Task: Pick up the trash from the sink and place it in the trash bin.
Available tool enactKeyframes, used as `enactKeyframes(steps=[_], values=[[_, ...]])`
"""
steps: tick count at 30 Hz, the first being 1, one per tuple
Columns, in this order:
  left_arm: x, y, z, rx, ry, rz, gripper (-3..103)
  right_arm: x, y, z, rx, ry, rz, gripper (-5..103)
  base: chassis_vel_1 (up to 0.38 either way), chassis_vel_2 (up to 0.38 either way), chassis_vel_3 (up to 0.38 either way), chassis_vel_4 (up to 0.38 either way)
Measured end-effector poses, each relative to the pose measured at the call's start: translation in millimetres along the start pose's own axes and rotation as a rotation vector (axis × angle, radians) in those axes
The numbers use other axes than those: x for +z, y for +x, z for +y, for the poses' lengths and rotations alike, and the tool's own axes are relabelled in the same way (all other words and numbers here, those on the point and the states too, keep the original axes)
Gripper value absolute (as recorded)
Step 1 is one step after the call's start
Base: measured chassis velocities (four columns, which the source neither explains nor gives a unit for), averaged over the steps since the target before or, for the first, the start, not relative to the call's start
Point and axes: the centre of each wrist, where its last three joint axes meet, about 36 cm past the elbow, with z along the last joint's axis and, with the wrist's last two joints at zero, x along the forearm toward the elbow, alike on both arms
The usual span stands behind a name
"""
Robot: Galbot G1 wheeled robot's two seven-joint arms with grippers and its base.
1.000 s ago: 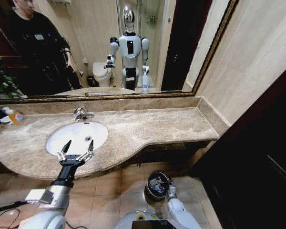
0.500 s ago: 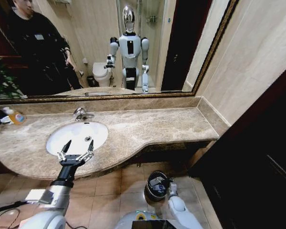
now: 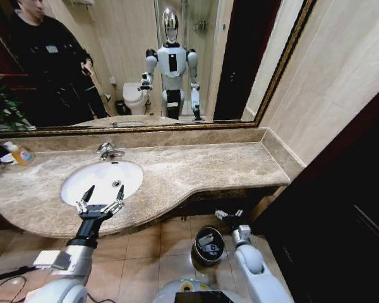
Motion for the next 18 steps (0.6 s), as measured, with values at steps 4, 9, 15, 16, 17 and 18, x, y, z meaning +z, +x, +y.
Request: enactKeyframes(steps=[4, 9, 15, 16, 17, 18], values=[[0.0, 0.0, 0.0, 0.000, 0.000, 0.000, 100, -53.9, 14.1, -2.3, 0.003, -0.014, -0.067, 100, 0.000, 0.000, 0.000, 0.000], [0.0, 0.0, 0.0, 0.000, 0.000, 0.000, 100, -104.6, 33.5, -4.6, 0.030, -0.019, -0.135, 100, 0.000, 0.000, 0.000, 0.000], [0.0, 0.0, 0.0, 0.000, 0.000, 0.000, 100, -152.3, 60.8, -0.8, 0.034, -0.041, -0.227, 100, 0.000, 0.000, 0.000, 0.000], [0.0, 0.0, 0.0, 0.000, 0.000, 0.000, 100, -158.6, 65.3, -0.5, 0.031, -0.043, -0.239, 100, 0.000, 0.000, 0.000, 0.000], [0.0, 0.0, 0.0, 0.000, 0.000, 0.000, 100, -161.4, 67.5, -0.7, 0.030, -0.042, -0.245, 100, 0.000, 0.000, 0.000, 0.000], [0.0, 0.0, 0.0, 0.000, 0.000, 0.000, 100, -161.4, 67.5, -0.7, 0.030, -0.042, -0.245, 100, 0.000, 0.000, 0.000, 0.000]])
